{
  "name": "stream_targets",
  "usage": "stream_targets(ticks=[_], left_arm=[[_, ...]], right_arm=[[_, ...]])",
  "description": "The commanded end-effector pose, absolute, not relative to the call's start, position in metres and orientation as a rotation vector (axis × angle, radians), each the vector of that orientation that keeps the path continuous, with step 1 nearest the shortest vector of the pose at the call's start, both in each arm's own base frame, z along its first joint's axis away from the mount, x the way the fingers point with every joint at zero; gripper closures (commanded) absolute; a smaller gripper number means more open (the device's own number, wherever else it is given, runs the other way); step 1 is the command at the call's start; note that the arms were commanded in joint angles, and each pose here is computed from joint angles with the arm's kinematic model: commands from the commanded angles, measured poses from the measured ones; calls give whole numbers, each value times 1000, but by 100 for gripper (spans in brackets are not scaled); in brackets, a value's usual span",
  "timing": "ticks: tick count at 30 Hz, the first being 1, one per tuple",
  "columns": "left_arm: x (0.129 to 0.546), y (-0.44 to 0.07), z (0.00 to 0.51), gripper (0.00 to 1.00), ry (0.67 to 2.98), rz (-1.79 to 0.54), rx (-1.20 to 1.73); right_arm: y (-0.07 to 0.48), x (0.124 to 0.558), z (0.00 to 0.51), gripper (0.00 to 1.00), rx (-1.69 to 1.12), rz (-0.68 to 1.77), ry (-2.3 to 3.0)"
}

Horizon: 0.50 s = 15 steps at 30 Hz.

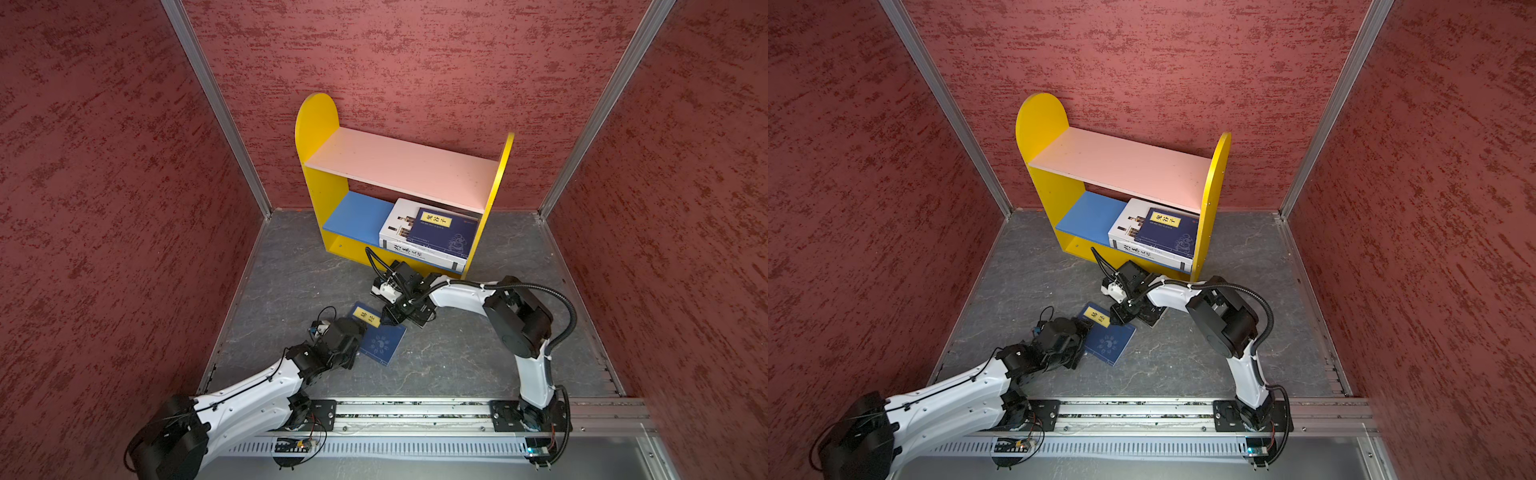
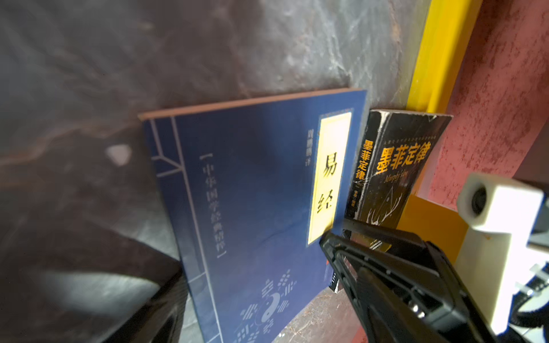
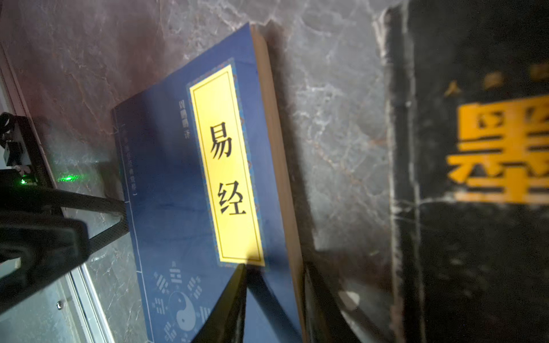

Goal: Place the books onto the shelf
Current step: 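Grasp the blue book's edge with the right gripper and tilt it toward the left gripper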

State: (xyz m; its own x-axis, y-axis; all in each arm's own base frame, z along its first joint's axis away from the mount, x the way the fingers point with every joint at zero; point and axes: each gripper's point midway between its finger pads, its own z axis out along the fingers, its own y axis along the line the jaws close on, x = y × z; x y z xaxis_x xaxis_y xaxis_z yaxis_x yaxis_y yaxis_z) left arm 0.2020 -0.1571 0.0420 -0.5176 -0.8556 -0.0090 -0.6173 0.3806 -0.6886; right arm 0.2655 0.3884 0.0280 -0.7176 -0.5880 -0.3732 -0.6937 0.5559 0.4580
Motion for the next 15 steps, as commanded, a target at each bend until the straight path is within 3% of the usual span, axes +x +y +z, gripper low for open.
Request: stream_targets(ticks=[1,10,15], left_arm=[[221,-181,65,12,2249,-1050,-1037],[235,-190,97,24,2166,-1133,-876],[227,-174,88,42,2197,-1066,-967]], right_arm=[[393,236,4,73,-1190,945,2691],[399,239,-2,76,-1185,955,2719],[402,243,0,76,-1173,948,2725]])
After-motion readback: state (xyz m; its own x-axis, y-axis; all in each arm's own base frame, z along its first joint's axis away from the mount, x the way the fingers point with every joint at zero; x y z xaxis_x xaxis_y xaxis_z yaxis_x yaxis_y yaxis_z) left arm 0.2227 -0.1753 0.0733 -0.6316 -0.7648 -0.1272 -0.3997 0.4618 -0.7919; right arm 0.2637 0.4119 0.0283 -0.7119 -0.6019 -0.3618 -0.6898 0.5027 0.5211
